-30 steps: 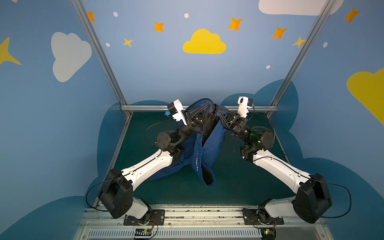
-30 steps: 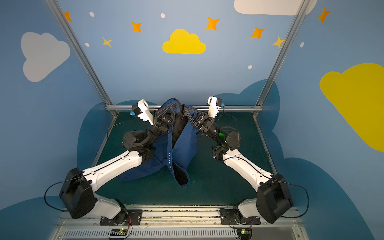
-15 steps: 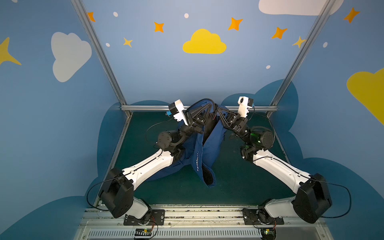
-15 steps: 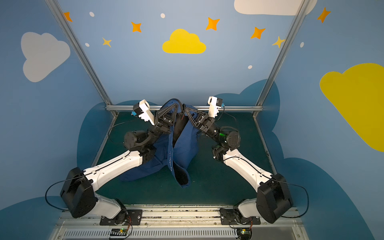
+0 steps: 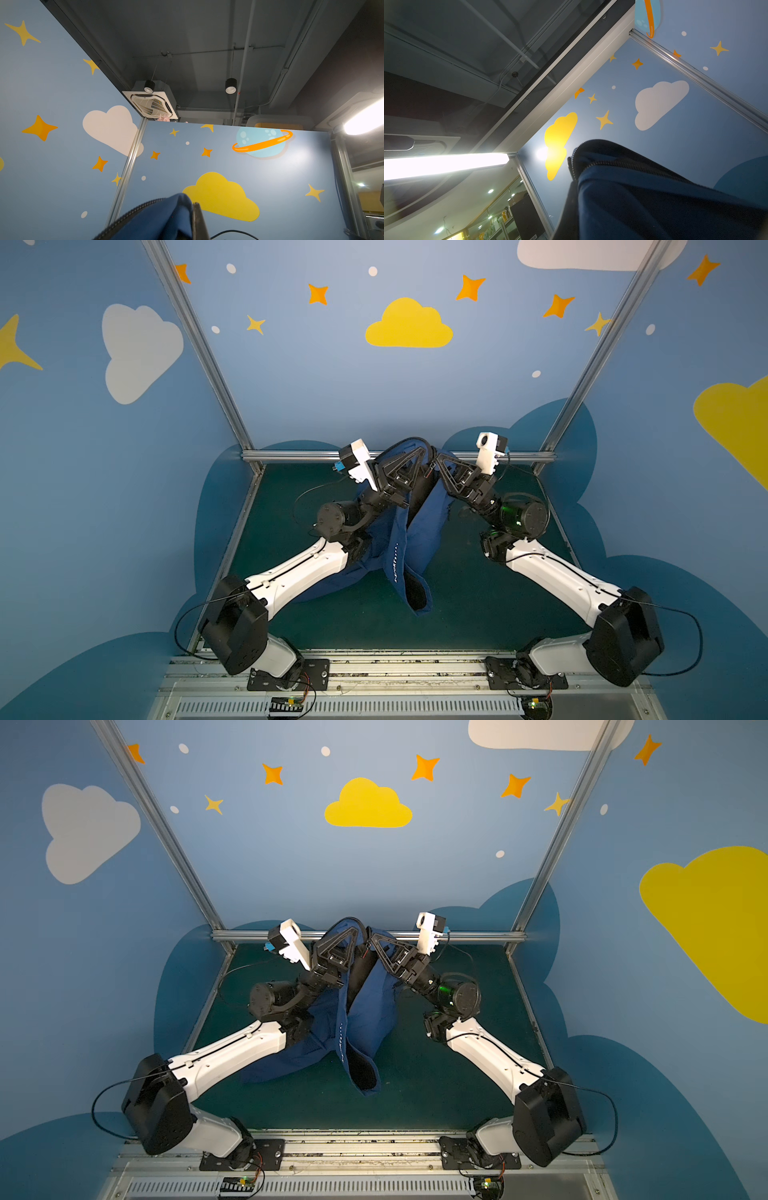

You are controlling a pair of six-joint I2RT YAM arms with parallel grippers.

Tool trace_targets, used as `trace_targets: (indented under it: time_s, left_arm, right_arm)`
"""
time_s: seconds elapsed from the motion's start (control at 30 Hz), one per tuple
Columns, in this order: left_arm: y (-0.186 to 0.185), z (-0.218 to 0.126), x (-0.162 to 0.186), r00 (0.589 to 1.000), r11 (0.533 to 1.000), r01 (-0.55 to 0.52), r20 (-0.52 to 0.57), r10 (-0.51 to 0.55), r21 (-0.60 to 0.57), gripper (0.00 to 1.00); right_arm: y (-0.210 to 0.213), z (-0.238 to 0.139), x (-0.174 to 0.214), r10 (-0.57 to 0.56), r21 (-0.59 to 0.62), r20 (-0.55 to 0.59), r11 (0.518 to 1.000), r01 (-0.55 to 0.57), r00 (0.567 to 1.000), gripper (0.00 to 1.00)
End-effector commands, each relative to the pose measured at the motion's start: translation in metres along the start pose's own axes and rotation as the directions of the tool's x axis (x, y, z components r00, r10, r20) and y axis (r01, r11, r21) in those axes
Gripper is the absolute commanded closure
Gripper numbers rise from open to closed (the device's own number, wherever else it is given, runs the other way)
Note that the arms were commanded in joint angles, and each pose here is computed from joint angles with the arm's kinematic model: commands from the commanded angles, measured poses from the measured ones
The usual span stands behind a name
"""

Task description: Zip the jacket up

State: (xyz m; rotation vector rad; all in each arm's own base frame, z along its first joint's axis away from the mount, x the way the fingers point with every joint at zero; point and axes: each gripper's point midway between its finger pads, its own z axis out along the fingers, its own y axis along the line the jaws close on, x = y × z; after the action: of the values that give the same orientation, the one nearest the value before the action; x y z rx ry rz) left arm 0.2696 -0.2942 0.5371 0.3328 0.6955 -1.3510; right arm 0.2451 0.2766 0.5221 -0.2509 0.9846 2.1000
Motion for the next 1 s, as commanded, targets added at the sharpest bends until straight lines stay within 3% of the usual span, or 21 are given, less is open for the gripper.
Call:
trace_targets:
  time_s: [0.0, 0.43, 0.7, 0.97]
  left_arm:
    - [-0.016, 0.007, -0.018, 0.998, 0.998, -0.026, 0.056, 0.023, 0.059, 0.97]
    - [-0.02, 0.015, -0.035, 0.993, 0.997, -0.056, 0.105, 0.049, 0.059, 0.97]
    - [-0.027, 0.033, -0.05, 0.987, 0.991, -0.079, 0.151, 0.063, 0.107, 0.97]
    - [-0.03, 0.045, -0.054, 0.986, 0.988, -0.056, 0.163, 0.032, 0.146, 0.97]
  right_arm:
    - [0.052, 0.009, -0.013, -0.068, -0.133, 0.035, 0.988, 0.072, 0.997, 1.0]
    - [0.058, 0.008, -0.016, -0.076, -0.141, 0.04, 0.987, 0.081, 0.996, 1.0]
    - [0.078, 0.015, -0.025, -0.131, -0.182, 0.07, 0.973, 0.142, 0.989, 1.0]
    - [0.09, 0.024, -0.03, -0.121, -0.221, 0.064, 0.966, 0.133, 0.991, 1.0]
